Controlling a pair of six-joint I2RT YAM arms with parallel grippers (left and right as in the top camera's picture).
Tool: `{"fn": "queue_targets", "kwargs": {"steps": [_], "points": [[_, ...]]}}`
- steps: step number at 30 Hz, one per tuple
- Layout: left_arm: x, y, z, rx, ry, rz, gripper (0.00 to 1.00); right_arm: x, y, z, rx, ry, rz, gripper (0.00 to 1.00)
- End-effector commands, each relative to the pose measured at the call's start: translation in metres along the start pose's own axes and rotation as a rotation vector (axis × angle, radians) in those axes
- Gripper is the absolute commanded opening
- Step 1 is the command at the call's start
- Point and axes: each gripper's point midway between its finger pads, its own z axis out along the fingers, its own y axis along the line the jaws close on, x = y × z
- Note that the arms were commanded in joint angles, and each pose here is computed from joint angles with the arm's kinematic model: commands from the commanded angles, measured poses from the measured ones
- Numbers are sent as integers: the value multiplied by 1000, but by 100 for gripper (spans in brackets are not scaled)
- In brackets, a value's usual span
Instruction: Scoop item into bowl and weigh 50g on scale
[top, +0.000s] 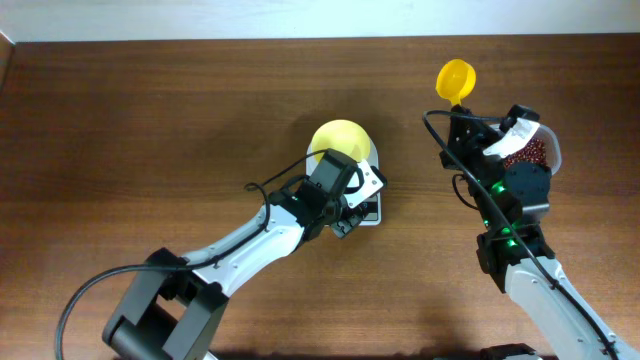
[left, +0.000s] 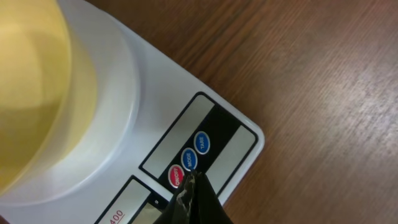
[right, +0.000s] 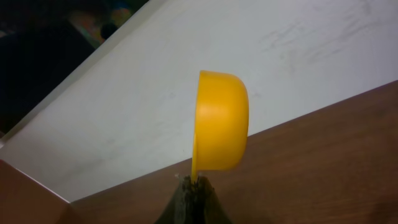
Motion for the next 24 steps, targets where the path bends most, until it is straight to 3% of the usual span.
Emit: {"fn": "queue_targets", "kwargs": {"steps": [1, 24], "points": [[9, 13, 11, -69, 44, 13, 0, -2, -2, 2, 11, 1, 5, 4], [23, 13, 31, -65, 83, -48, 0, 3, -5, 1, 24, 19, 7, 4]]}}
